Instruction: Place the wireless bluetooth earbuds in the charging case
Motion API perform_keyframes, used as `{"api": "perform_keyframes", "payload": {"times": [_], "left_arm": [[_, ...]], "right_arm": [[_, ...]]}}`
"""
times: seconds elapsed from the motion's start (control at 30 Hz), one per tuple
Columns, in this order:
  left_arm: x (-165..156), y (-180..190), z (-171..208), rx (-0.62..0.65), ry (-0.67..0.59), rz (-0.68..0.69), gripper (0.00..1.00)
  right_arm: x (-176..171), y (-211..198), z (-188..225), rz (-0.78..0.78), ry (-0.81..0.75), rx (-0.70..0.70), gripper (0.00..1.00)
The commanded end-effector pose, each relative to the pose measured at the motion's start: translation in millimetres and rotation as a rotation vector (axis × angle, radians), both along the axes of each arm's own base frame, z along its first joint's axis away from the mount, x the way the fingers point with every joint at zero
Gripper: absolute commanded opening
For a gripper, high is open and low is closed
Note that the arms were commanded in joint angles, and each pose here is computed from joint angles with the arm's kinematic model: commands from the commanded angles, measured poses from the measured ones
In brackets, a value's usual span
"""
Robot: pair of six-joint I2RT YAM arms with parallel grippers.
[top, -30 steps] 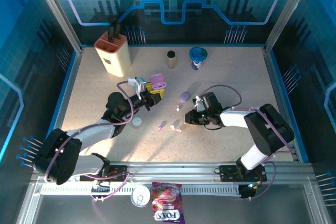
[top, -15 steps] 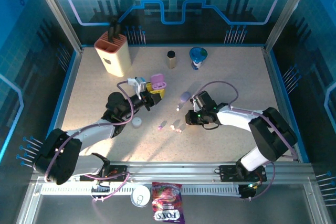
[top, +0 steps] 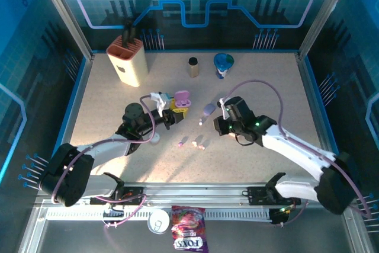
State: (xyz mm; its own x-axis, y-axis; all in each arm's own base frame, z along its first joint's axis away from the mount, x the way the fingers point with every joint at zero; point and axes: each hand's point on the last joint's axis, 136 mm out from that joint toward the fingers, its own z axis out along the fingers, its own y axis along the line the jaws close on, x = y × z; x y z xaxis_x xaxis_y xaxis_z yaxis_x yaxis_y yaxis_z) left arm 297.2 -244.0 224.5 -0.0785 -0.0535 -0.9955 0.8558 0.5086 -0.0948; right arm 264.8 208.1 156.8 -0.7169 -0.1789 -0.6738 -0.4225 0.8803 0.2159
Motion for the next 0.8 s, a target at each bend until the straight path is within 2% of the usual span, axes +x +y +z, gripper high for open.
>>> {"api": "perform_keyframes", "payload": {"times": [0.0, 0.17, 0.4, 0.77], "left_arm": [[-15.6, -10.6, -6.7, 0.062, -0.063, -0.102, 0.27], [-33.3, -23.6, -14.7, 0.097, -0.082, -0.208, 0.26], [-53.7, -36.4, -12.3, 0.084, -0.069, -0.334, 0.26], [-57.5, -39.3, -8.3, 0.071, -0.065, -0.351, 0.26]], "right_arm": [[-10.0, 19.1, 54.4, 0.185, -0.229, 0.017, 0.15], [-27.0, 37.4, 101.3, 0.328, -0.410, 0.081, 0.15], [-35.2, 67.4, 129.3, 0.448, -0.503, 0.108, 0.15], [-27.6, 82.9, 105.4, 0.486, -0.455, 0.063, 0.15]]}}
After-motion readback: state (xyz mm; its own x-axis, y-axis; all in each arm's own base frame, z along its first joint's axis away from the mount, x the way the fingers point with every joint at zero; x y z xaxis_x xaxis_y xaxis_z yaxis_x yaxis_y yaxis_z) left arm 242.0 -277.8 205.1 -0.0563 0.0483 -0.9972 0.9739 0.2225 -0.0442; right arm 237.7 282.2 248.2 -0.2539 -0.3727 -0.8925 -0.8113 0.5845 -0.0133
